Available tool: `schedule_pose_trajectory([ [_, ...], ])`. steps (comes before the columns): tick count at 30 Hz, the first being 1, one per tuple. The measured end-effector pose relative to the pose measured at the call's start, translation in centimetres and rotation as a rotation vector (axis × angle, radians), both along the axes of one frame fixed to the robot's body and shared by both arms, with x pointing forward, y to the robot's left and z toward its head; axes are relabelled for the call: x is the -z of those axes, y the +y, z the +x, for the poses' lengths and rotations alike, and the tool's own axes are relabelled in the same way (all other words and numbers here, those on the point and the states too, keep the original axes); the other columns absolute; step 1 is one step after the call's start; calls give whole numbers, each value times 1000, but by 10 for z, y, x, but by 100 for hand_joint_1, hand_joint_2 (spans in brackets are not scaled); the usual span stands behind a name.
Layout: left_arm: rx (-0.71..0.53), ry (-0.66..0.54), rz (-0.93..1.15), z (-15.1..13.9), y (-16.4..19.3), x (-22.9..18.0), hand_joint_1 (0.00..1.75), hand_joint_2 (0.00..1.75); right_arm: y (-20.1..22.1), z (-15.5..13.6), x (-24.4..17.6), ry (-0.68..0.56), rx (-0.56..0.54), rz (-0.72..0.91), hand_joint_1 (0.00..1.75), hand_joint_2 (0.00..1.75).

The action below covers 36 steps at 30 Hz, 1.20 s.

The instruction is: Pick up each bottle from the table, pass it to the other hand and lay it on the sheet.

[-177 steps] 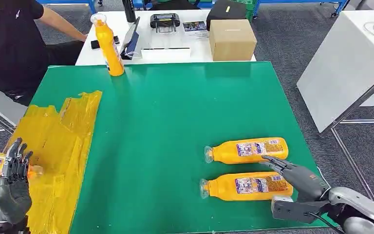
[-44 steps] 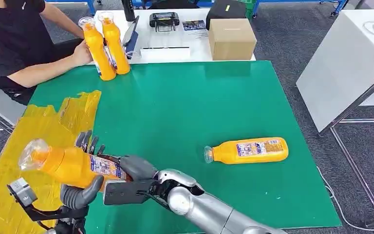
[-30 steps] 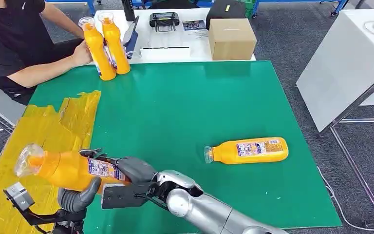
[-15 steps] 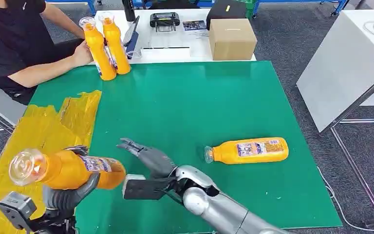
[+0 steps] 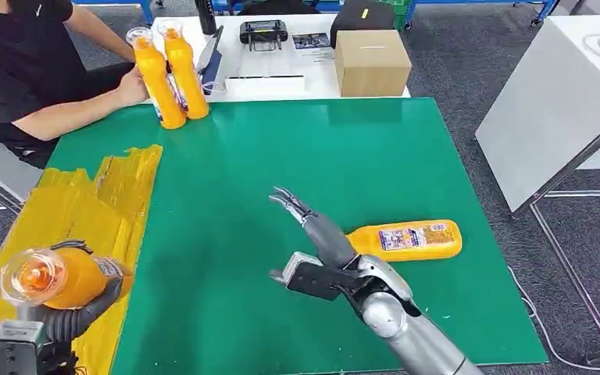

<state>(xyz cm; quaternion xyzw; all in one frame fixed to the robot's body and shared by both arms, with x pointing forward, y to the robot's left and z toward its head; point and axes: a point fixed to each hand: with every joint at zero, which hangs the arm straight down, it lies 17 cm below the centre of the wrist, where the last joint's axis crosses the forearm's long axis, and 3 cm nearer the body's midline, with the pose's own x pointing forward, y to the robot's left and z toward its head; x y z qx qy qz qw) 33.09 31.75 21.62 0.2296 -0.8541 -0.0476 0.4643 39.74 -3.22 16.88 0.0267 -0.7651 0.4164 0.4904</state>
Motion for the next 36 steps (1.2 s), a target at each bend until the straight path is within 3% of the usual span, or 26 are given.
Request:
schedule_pose_trajectory([
  [8, -288, 37, 475, -2, 22, 21, 175, 175, -48, -7, 6, -1, -13, -33, 0, 175],
  [13, -411, 123, 746, 8, 22, 68, 175, 175, -66, -8, 8, 13, -32, -62, 0, 175],
  [20, -350, 251, 816, 15, 17, 128, 175, 175, -87, -8, 6, -3, -29, -100, 0, 175],
  [36, -225, 319, 866, 23, 4, 161, 175, 175, -107, -5, 6, -4, -20, -144, 0, 175],
])
